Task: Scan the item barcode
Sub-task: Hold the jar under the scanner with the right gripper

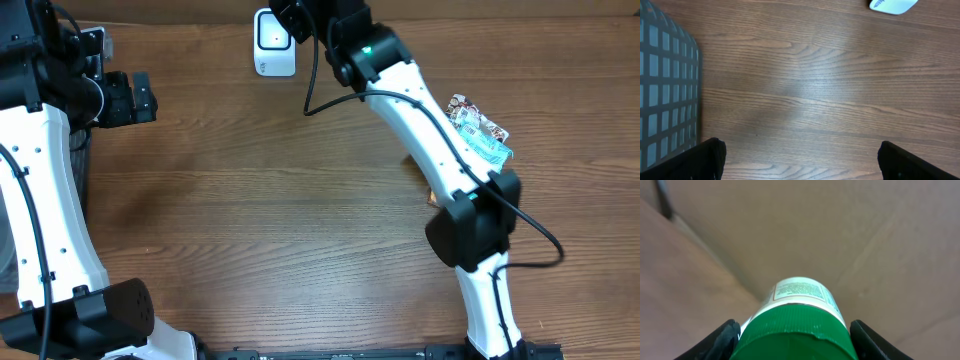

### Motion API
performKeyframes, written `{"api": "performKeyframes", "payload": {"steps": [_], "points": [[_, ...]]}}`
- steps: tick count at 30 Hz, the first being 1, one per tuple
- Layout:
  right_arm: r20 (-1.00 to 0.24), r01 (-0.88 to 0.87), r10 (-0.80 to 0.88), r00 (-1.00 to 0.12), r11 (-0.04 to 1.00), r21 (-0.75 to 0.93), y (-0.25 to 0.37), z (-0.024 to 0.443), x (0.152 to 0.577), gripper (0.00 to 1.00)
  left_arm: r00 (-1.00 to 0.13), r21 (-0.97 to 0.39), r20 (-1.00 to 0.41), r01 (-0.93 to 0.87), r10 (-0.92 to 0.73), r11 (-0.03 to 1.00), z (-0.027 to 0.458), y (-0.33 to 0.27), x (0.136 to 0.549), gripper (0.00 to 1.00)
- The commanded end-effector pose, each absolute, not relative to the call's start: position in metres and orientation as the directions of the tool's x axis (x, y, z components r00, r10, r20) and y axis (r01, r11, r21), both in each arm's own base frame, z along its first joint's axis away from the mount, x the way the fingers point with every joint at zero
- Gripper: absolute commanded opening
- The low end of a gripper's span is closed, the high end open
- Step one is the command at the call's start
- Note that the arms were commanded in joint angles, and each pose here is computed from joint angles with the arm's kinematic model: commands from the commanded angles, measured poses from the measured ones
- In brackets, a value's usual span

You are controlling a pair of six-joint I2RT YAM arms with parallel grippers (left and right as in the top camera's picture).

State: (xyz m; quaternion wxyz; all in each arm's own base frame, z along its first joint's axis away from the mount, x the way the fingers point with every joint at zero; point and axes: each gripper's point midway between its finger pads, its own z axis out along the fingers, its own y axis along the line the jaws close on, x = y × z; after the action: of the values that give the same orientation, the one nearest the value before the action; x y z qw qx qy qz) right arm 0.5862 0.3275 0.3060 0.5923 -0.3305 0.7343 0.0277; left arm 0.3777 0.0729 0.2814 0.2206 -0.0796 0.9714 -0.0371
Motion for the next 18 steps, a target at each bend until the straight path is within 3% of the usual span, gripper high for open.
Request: {"api": "performKeyframes", "payload": {"steps": [1, 6, 15, 18], "points": [[-0.771, -0.468, -0.634, 0.065, 0.663, -0.584, 0.331, 0.280, 0.610, 0.40, -0.893, -0.105, -0.425, -0.116, -0.150, 0.988, 0.281, 0.072, 0.378, 1.00], [-0.698, -0.404, -0.692, 0.182, 0.595, -0.695, 0.344, 0.254, 0.633, 0.40, -0.893, -0.105, -0.425, -0.116, -0.150, 0.988, 0.281, 0.072, 0.378, 1.00], [-0.698, -0.377, -0.685, 0.210, 0.602, -0.704, 0.353, 0.213, 0.649, 0.41, -0.893, -0.105, -0.425, -0.116, -0.150, 0.988, 0.281, 0.072, 0.378, 0.99], [-0.646, -0.371, -0.721, 0.249, 0.545, -0.752, 0.357, 0.205, 0.650, 0.43, -0.893, -0.105, -0.425, -0.116, -0.150, 0.988, 0.281, 0.072, 0.378, 1.00]]}}
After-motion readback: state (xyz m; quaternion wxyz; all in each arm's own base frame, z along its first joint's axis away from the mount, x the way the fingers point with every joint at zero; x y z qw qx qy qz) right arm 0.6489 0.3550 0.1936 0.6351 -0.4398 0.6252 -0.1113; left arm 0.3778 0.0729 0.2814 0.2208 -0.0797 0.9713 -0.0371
